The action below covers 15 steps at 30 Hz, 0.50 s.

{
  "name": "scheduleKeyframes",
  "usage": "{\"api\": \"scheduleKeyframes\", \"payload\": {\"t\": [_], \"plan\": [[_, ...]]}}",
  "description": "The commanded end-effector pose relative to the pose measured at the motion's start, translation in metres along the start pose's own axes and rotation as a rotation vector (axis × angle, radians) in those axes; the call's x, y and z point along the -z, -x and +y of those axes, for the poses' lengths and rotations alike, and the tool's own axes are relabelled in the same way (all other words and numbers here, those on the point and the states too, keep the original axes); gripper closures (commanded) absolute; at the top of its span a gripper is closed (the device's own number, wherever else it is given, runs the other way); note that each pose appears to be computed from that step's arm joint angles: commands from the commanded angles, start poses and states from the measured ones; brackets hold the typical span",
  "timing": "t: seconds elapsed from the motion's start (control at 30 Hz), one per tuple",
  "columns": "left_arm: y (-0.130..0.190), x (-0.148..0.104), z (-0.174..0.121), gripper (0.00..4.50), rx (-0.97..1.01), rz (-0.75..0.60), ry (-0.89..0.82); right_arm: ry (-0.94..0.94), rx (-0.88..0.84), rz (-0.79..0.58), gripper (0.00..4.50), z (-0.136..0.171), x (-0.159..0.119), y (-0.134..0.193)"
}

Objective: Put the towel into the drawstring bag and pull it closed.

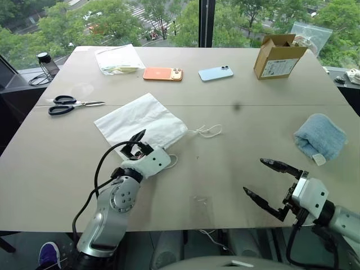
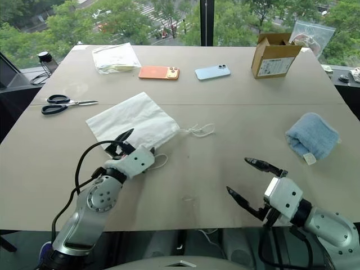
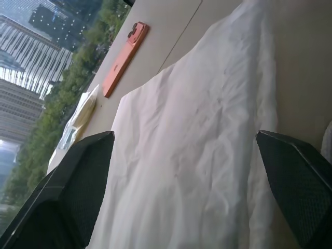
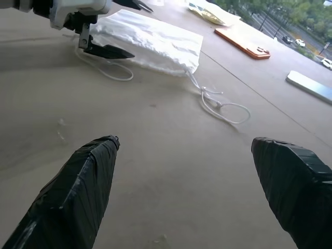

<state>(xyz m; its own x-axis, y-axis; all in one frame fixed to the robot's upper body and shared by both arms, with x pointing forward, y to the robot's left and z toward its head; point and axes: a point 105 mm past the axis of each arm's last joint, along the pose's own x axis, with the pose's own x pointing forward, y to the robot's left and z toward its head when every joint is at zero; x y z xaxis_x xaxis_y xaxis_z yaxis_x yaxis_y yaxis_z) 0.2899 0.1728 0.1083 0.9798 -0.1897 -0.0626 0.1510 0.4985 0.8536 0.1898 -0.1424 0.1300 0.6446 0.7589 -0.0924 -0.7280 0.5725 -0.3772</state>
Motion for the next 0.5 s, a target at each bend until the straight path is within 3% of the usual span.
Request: {"api": "scheduleKeyframes", "payload": {"t": [0.03,0.07,0.23,0.43,0.5], "plan": [[-0.005,0.000,0.010,0.00,-0.054,-0.014,-0.011,0.010,0.008,-0.020,0.10,0.000,-0.005,-0.002],[-0.009,0.001,0.011,0.00,-0.058,-0.012,-0.001,0.008,0.011,-0.020,0.10,0.000,-0.005,-0.003],[-0.022,-0.001,0.012,2.02,-0.022,-0.047,0.131,-0.027,0.048,-0.001,0.00,-0.003,-0.001,-0.007],[-0.029,-0.012,0.015,4.47,0.200,-0.109,0.720,-0.120,0.149,0.041,0.00,-0.017,0.005,-0.009],[-0.026,-0.019,0.019,4.47,0.313,-0.149,0.939,-0.128,0.192,0.060,0.00,-0.026,0.009,-0.007]]}}
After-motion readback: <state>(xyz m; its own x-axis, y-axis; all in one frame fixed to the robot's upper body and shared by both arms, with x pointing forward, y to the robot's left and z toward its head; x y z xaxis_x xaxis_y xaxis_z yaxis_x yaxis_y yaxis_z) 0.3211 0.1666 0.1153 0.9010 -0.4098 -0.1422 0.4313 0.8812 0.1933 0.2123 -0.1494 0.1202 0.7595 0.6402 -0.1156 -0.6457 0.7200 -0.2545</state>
